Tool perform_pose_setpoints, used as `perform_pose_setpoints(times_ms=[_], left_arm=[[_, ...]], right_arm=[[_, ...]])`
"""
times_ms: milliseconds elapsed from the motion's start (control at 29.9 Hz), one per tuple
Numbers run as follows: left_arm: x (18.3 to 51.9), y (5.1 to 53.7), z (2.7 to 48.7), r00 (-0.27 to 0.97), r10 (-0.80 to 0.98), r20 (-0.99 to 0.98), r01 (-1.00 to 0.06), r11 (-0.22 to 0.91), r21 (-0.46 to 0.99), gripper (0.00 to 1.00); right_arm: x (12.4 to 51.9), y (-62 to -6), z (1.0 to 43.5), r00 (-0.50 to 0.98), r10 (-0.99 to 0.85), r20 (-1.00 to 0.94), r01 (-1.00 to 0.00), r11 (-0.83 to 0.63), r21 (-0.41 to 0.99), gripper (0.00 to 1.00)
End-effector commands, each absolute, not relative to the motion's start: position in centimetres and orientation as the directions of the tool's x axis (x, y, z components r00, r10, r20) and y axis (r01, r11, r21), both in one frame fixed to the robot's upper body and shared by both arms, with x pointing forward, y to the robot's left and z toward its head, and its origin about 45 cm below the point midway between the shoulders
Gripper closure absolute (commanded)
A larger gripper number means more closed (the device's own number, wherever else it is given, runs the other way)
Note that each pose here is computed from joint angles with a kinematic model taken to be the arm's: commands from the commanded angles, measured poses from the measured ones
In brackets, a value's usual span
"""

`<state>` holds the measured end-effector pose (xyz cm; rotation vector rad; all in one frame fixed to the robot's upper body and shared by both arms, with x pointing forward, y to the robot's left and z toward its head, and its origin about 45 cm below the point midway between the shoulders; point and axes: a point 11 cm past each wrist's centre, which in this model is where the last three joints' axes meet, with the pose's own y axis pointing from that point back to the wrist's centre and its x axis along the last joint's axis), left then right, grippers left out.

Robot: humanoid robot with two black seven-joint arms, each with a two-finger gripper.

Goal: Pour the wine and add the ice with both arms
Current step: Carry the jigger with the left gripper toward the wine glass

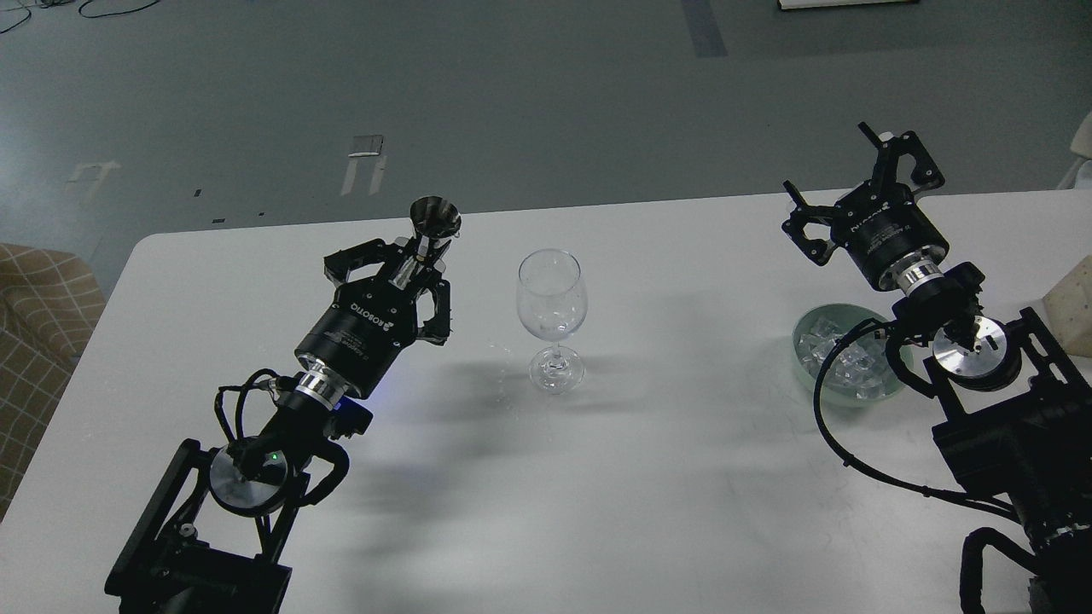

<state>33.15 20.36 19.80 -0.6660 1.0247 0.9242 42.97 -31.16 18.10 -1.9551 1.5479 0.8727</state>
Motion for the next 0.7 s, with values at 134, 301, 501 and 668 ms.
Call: perform_pose_setpoints(times_ms=[134,301,501,668], left_arm=[[33.3,19.1,19.9,0.195,0.294,-0.936,-0.884,0.465,-0.038,0.77],[33.6,18.3,20.3,0.207,0.295,-0.933,-0.875,0.483,-0.042,0.77],[33.6,16.9,20.6,0.22,0.296,-0.93,-0.855,0.518,-0.038,0.77],[33.6,16.2,20.7,0.228,0.296,-0.927,-0.844,0.535,-0.036,0.77]], right_arm=[[42.8,-32.1,18.1,0.142,-0.669,-0.73,-0.975,-0.222,0.014,0.0],[42.8,-32.7,18.3,0.138,-0.678,-0.722,-0.976,-0.216,0.016,0.0],[42.7,-32.8,18.2,0.137,-0.679,-0.721,-0.977,-0.215,0.017,0.0],[42.4,-32.9,17.8,0.129,-0.679,-0.722,-0.977,-0.213,0.025,0.0]])
